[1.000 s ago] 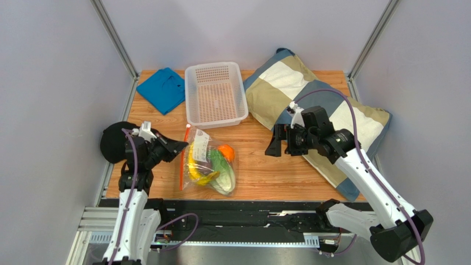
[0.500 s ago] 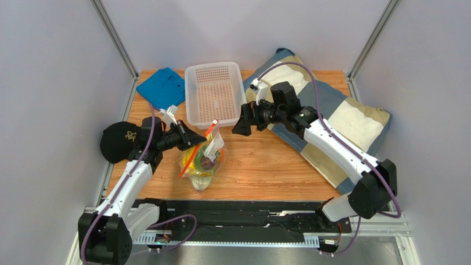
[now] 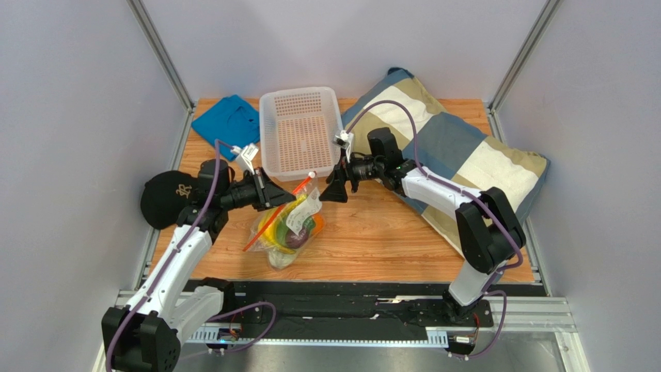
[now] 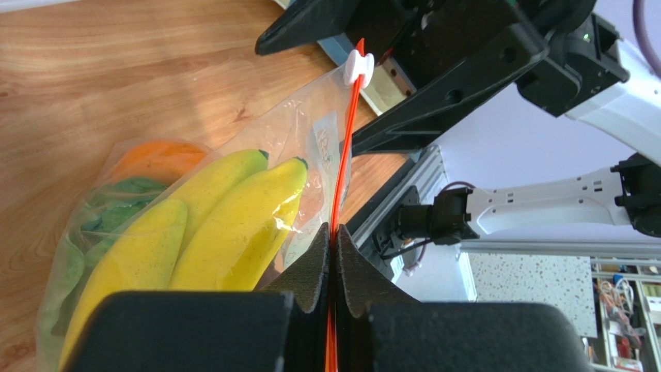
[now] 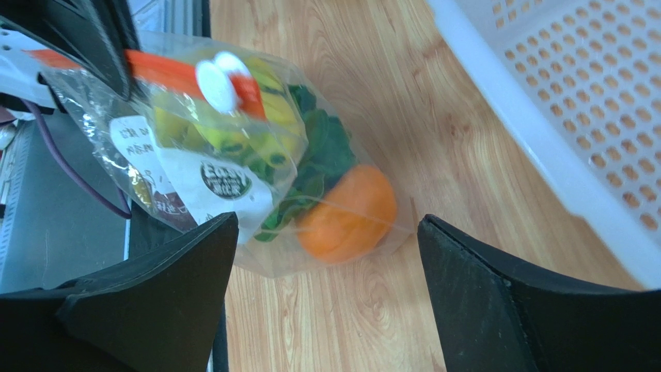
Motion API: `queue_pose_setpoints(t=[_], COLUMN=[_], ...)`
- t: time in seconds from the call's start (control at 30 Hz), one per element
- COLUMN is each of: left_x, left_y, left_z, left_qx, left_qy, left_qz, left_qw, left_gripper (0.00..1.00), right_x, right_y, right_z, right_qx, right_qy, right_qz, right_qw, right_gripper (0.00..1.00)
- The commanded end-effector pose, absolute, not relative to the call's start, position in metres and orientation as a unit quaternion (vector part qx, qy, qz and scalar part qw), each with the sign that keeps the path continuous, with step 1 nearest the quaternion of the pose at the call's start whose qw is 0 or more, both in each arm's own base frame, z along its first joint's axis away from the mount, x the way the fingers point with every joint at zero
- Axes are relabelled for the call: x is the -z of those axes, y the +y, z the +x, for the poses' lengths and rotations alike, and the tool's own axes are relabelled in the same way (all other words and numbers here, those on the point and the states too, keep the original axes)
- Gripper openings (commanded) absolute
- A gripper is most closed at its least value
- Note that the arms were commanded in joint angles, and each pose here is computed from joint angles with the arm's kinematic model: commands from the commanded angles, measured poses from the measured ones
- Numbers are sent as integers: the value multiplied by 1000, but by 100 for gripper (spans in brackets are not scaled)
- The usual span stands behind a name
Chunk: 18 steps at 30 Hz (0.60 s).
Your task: Open the zip-top bag and remove the fake food
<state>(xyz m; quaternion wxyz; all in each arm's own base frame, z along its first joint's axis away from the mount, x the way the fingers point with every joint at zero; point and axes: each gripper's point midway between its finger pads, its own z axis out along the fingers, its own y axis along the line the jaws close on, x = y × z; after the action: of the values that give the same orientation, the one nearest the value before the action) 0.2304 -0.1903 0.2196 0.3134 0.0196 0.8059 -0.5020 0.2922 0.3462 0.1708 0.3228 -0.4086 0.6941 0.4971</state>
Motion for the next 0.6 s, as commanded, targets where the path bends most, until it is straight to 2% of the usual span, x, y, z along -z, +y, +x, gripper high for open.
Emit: queue_pose_setpoints(t=[0.0,0.13,0.2,0.23,0.27,0.33,0.37,0.4,0.43,0.47,0.5,0.57], left_x=[-227,-230,-230,-230,-231,-234,-237,-239,-244,-245,-245,-253], left_y=[-196,-198,-197,-198,-198,-198,-198,-197,-196,-195,-192,-193], left_z=[225,223,223,223,223,225,226,228,229,230,236,239], left_qx=[513,511,510,510,511,509,507,503,495,483,463,443], left_qy=[799,800,801,802,801,802,802,802,808,811,817,823], left_qz=[49,58,59,58,59,57,61,62,61,75,75,82], left_qw=[311,308,307,306,305,306,311,315,314,323,336,345], left_gripper=[0,0,0,0,0,0,0,0,8,25,62,86], right_x=[-217,-218,-219,-219,-219,-219,-220,-221,-220,-221,-225,-225], right_y=[363,369,376,378,382,383,382,381,380,380,381,382], right_z=[297,304,303,303,301,297,295,293,293,292,290,284], right_qx=[-533,-538,-551,-554,-557,-565,-566,-563,-561,-561,-565,-568], right_qy=[596,589,581,578,574,579,578,580,582,584,586,592], right_qz=[-473,-473,-480,-482,-486,-478,-479,-478,-476,-475,-470,-467], right_qw=[371,374,359,356,353,341,341,344,346,345,341,329], right_gripper=[86,82,71,66,50,40,27,19,9,0,0,0])
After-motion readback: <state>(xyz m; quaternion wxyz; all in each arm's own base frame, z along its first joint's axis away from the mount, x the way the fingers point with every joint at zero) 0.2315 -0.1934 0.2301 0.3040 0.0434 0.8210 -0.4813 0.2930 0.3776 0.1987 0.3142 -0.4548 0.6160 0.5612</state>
